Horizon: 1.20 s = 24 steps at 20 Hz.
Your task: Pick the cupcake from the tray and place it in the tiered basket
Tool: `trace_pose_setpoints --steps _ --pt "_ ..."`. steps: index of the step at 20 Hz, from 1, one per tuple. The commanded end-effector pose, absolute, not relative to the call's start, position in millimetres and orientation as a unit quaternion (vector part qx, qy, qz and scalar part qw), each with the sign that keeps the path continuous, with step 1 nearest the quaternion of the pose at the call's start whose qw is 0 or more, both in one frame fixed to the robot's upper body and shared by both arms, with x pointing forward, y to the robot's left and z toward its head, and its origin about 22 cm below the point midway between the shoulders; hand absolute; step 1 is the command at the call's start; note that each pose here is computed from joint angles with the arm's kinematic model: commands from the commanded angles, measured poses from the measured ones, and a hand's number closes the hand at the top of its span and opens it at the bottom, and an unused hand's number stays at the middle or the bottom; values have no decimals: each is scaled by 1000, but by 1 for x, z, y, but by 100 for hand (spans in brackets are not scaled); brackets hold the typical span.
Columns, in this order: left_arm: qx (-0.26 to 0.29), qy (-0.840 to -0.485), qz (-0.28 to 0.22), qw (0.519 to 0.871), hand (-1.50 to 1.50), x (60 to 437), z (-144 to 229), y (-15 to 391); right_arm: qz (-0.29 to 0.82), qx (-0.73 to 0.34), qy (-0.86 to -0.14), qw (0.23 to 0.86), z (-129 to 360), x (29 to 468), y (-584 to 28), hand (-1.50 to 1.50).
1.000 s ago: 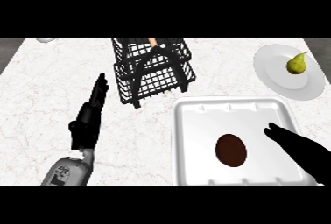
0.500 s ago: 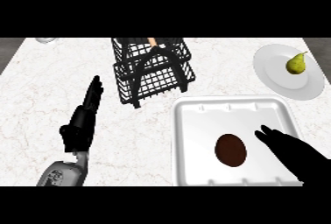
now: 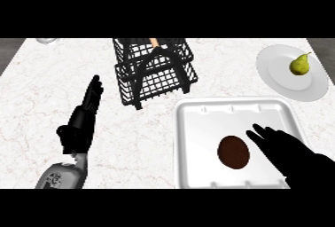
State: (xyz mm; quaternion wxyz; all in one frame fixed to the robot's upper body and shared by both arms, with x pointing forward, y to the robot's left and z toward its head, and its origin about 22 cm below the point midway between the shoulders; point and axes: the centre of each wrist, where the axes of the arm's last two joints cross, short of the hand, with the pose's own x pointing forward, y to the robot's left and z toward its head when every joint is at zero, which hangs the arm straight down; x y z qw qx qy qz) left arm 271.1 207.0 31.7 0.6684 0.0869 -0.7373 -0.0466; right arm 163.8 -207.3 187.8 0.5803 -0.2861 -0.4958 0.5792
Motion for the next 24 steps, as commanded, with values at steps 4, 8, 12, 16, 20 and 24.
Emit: trace_pose_setpoints --steps 4,8,12,16,20,24 --pt "83 -735 -45 672 0 273 30 207 566 -348 -469 582 173 180 -197 -150" --pt "89 -740 -47 665 0 268 39 210 560 -346 -455 599 167 155 -224 -150" --pt "83 -737 -42 669 0 258 28 210 558 -328 -451 615 151 176 -224 -150" --pt "91 -739 -47 666 0 263 27 193 551 -315 -457 623 139 181 -226 -150" --pt "91 -734 -50 671 0 266 29 205 554 -297 -481 612 127 193 -216 -150" --pt "88 -734 -48 672 0 269 22 192 565 -292 -469 614 114 193 -221 -150"
